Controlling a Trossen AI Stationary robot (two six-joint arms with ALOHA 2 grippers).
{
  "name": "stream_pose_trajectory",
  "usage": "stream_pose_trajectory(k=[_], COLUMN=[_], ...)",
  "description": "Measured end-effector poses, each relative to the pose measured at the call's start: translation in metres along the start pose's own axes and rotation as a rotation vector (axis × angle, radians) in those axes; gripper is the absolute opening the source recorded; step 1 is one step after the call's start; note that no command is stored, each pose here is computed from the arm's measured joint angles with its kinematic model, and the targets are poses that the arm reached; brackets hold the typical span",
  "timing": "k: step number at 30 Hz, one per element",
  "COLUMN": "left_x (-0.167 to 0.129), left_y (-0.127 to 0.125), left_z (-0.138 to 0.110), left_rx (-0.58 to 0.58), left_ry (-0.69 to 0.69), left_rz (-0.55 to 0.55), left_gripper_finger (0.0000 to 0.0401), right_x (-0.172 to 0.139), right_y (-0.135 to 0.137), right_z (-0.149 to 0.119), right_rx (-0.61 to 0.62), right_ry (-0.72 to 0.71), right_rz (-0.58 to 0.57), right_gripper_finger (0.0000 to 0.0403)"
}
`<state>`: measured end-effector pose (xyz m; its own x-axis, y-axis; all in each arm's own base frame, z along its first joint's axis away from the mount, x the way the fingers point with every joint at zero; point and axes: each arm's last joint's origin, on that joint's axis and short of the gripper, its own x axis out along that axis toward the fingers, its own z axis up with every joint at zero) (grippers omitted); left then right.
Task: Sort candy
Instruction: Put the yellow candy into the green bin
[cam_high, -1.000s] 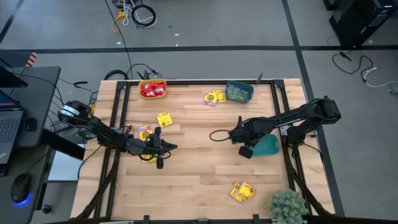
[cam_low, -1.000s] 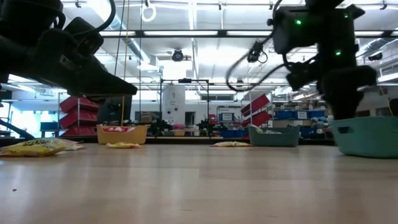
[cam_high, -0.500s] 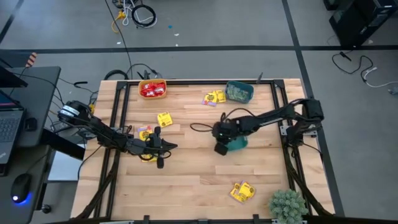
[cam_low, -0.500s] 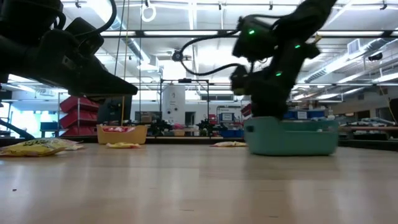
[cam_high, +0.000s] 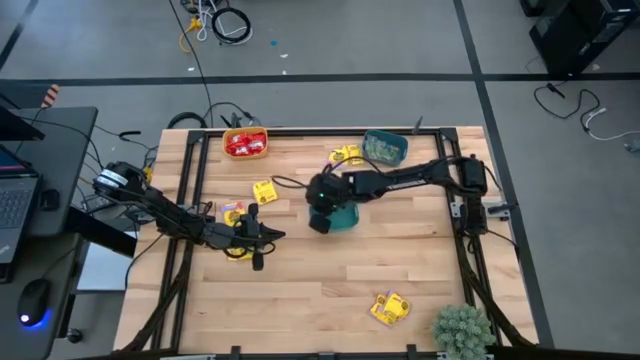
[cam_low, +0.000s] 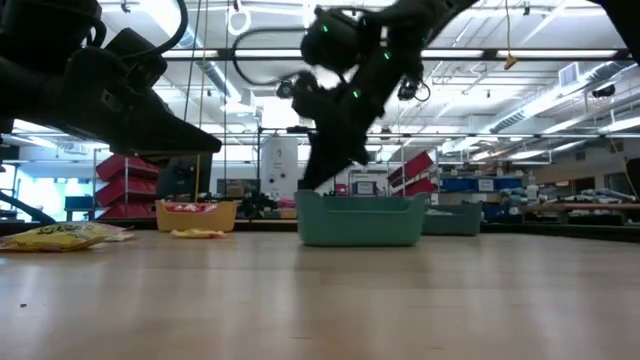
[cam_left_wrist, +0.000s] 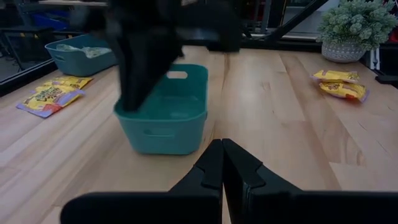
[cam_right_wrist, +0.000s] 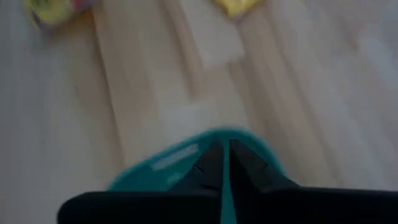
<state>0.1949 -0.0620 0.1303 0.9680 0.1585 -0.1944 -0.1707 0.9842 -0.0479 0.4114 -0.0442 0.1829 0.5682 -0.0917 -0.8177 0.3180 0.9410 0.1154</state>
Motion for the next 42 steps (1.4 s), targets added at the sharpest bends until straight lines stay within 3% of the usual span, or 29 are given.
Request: stream_pose_trajectory(k=[5, 8, 13, 21, 28, 42], left_x=[0.0, 0.0, 0.0, 0.0, 0.0, 0.0], left_y=[0.0, 0.0, 0.0, 0.0, 0.0, 0.0], left_z=[0.0, 0.0, -0.001, -0.002, -0.002, -0.002], left_rx=[0.001, 0.001, 0.004, 0.007, 0.008, 0.009], left_ry=[0.002, 0.001, 0.007, 0.016, 0.018, 0.019], left_rz=[0.0, 0.0, 0.001, 0.003, 0.003, 0.003], left_gripper_finger=[0.0003, 0.0003, 0.0003, 0.0003, 0.0003, 0.0003], right_x=[-0.031, -0.046, -0.052, -0.044, -0.027, -0.012], right_y=[-0.004, -0.017, -0.058, -0.137, -0.175, -0.179], right_z=[0.027, 0.035, 0.04, 0.026, -0.003, -0.024], right_rx=[-0.056, -0.112, -0.192, -0.121, -0.071, -0.105], right_ry=[-0.012, 0.016, 0.066, 0.102, 0.071, 0.08], right_rz=[-0.014, -0.121, -0.3, -0.261, -0.23, -0.182], right_gripper_finger=[0.0048, 0.0076, 0.0132, 0.0199, 0.0199, 0.0147])
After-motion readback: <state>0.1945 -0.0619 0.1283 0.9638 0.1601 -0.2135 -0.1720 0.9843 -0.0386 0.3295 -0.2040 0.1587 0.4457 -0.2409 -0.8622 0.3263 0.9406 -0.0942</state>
